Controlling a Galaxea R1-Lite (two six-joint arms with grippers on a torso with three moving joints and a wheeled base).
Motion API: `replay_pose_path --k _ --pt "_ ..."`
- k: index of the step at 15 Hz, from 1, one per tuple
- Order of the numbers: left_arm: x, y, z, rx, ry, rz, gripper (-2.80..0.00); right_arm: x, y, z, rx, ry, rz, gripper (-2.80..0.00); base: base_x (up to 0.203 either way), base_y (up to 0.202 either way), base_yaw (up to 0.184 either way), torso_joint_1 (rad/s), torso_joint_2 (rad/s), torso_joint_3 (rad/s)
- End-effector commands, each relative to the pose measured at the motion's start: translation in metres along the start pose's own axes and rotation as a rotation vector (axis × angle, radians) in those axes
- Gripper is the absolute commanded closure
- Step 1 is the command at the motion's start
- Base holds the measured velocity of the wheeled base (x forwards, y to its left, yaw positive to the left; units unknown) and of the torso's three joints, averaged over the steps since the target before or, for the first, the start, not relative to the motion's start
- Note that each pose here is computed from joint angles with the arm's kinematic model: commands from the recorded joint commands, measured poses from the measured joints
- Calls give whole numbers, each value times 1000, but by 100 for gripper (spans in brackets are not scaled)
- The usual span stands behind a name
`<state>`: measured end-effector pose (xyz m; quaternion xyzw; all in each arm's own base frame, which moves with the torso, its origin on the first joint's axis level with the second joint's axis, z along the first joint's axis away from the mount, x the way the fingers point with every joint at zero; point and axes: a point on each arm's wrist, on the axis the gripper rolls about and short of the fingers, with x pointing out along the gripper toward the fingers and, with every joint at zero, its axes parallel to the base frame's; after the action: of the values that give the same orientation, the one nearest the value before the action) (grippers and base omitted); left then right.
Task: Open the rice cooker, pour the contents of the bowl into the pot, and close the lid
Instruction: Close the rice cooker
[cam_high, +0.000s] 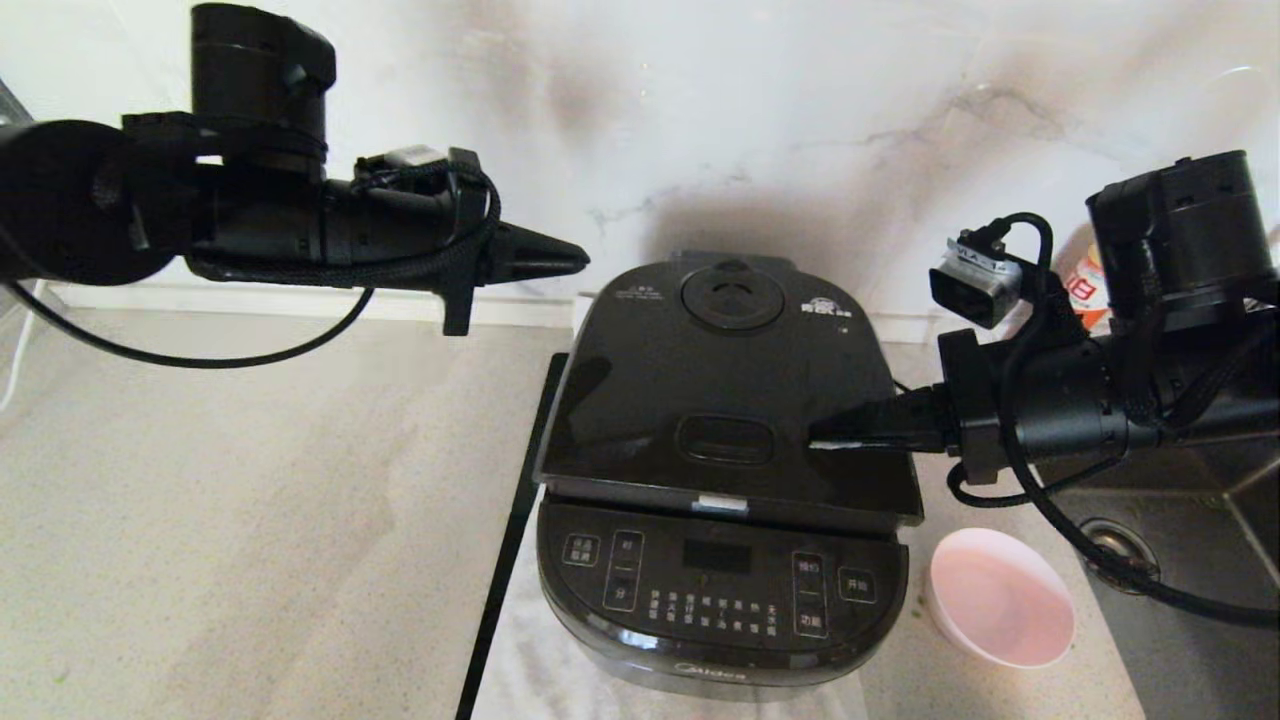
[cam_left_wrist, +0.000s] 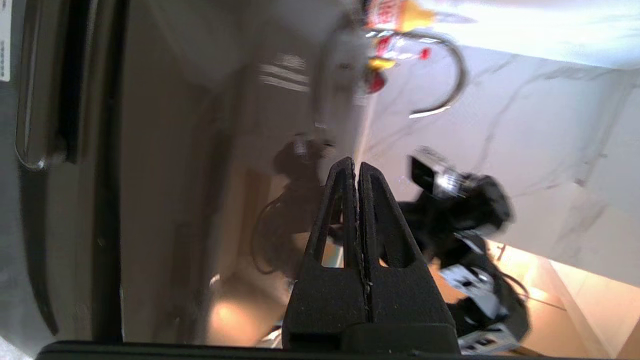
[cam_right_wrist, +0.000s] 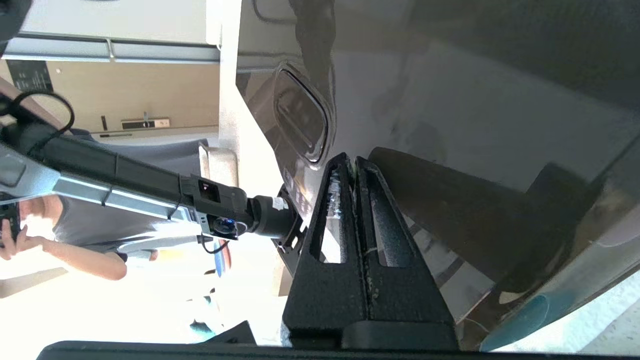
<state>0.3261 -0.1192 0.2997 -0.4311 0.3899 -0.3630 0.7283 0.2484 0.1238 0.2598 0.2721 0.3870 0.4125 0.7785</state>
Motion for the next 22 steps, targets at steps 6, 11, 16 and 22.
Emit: replay_pose_path --k 6,11,16,22 --pt "51 46 12 -49 25 53 0 12 -9 -6 21 40 -5 0 0 0 0 0 0 0" --pt "65 61 18 -52 2 68 0 16 -13 -8 15 30 0 0 0 0 0 0 0 0" --pt "69 75 13 -83 25 103 0 19 -19 -12 30 47 -12 0 0 0 0 0 0 0" --pt "77 91 5 -80 9 114 0 26 -27 -14 29 40 -7 0 0 0 0 0 0 0"
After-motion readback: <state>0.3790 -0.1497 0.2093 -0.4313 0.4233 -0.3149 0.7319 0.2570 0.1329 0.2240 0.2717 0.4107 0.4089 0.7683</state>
